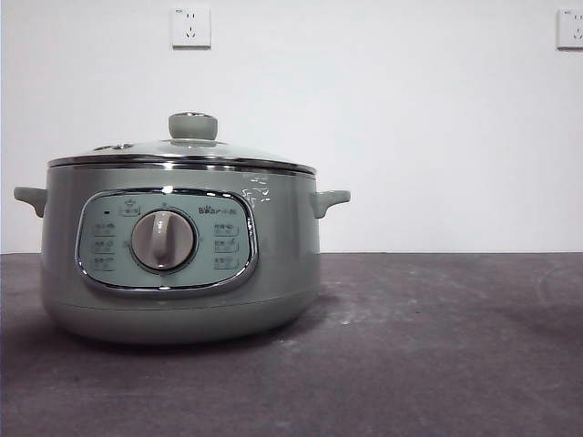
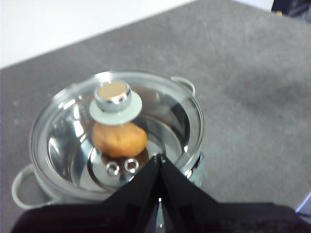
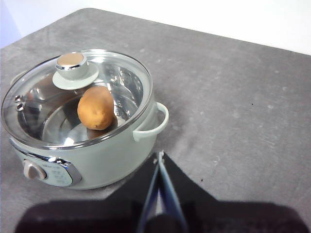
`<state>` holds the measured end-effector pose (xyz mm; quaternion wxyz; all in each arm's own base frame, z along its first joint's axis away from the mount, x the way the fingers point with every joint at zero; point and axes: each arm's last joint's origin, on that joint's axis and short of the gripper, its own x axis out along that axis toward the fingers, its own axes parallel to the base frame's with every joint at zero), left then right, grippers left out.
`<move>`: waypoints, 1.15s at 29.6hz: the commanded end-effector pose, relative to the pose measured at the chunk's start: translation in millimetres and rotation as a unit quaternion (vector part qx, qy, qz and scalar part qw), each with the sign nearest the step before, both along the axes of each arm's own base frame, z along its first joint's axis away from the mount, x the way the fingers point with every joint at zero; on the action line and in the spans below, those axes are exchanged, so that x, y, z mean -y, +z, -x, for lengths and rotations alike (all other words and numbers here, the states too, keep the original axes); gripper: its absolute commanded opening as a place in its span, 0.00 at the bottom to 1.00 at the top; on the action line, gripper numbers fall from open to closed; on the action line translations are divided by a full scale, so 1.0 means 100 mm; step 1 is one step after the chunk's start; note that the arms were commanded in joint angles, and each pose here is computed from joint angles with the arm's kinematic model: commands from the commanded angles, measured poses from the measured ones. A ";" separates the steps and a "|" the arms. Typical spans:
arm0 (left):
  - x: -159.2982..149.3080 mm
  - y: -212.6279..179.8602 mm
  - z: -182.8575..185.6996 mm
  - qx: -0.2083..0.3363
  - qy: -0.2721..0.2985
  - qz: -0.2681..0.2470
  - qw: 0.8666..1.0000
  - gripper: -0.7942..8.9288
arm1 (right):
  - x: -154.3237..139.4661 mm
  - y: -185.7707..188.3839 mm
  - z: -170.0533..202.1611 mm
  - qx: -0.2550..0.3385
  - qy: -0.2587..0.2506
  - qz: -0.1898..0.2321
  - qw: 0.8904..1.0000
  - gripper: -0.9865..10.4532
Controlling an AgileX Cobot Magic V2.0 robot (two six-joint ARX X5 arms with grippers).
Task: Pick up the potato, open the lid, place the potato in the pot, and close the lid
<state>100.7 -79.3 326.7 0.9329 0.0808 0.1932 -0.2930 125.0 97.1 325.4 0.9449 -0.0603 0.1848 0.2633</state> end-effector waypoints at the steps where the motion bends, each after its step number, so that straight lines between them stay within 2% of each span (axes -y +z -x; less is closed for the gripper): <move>1: 0.01 -0.02 -0.01 -0.008 0.001 -0.001 1.000 0.08 | 0.00 -0.02 -0.01 -0.002 -0.002 -0.002 1.000 0.09; 12: 0.03 -0.04 -0.03 -0.011 -0.003 -0.013 1.000 0.08 | 0.00 -0.02 -0.01 -0.002 -0.004 -0.002 1.000 0.09; 17: -0.19 -0.07 0.00 0.027 0.062 0.001 0.998 0.08 | 0.01 -0.02 0.00 -0.001 -0.004 -0.003 1.000 0.09; 21: -0.41 -0.36 -0.04 0.068 0.120 0.062 0.989 0.08 | 0.01 -0.02 0.00 -0.001 -0.004 -0.002 1.000 0.09; 23: -0.51 -0.56 -0.06 0.092 0.154 0.076 0.981 0.08 | 0.01 -0.02 0.00 -0.001 -0.005 -0.002 1.000 0.09; 28: -0.70 -1.12 0.00 0.118 0.235 0.073 0.962 0.08 | 0.01 -0.02 0.00 -0.001 -0.005 -0.002 1.000 0.09; 34: -0.77 -1.51 0.06 0.124 0.272 0.066 0.952 0.08 | 0.01 -0.02 0.00 -0.001 -0.004 -0.002 1.000 0.09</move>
